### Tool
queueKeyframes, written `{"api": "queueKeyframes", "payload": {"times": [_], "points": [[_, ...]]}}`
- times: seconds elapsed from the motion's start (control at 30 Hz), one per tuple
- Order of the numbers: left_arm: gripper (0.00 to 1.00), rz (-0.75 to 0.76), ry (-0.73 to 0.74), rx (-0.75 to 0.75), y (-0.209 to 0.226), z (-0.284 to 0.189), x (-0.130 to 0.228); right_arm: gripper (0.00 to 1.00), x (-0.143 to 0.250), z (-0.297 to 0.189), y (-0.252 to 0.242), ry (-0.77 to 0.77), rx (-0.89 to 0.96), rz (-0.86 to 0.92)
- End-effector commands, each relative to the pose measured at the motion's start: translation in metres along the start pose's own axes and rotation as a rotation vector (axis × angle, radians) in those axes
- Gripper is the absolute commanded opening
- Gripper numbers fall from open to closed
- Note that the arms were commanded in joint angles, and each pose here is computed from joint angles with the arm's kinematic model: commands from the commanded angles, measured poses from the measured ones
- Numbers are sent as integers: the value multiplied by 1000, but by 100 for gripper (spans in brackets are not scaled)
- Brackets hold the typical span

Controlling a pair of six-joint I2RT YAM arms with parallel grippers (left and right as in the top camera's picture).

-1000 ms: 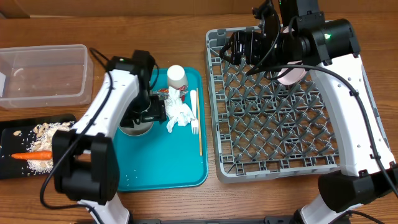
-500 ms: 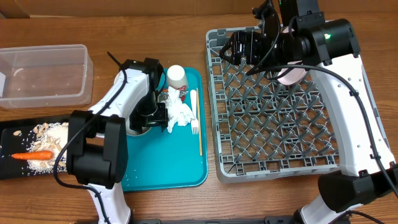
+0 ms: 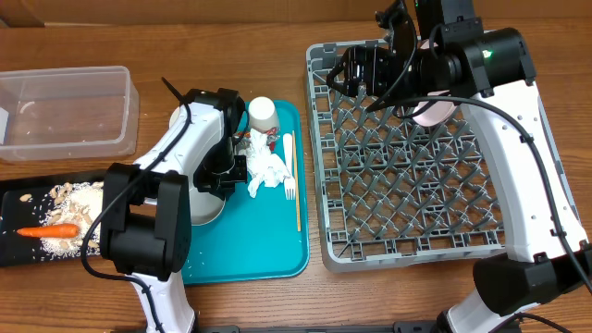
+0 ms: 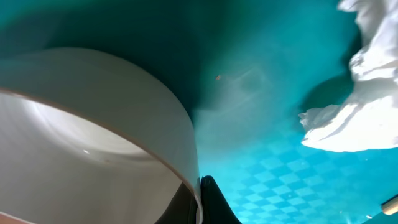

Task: Sort waste into correct bins and load items into the dishwasher rack
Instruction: 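Slide the white bowl toward the front of the teal tray and release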

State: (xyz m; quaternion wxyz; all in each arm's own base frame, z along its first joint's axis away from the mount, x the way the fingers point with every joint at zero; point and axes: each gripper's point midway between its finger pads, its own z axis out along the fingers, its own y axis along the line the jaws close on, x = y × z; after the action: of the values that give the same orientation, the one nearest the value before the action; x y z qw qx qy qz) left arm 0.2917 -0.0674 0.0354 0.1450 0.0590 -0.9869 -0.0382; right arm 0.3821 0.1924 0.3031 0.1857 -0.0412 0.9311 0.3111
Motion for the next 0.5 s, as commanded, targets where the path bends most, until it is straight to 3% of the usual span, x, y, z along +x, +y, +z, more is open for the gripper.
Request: {"api": "queueKeyframes", "payload": {"times": [0.0,0.2,0.47], "points": [[4,-34,41,-14,0,5,8,100,-4,-8,4,-28,-4,-13],[4,-28,88,-41,-8,2,27,100,-4,-8,4,-28,-4,-14],[6,60,17,-78,-54,-10,53,100,-4,-8,4,-28,-4,-14]]}}
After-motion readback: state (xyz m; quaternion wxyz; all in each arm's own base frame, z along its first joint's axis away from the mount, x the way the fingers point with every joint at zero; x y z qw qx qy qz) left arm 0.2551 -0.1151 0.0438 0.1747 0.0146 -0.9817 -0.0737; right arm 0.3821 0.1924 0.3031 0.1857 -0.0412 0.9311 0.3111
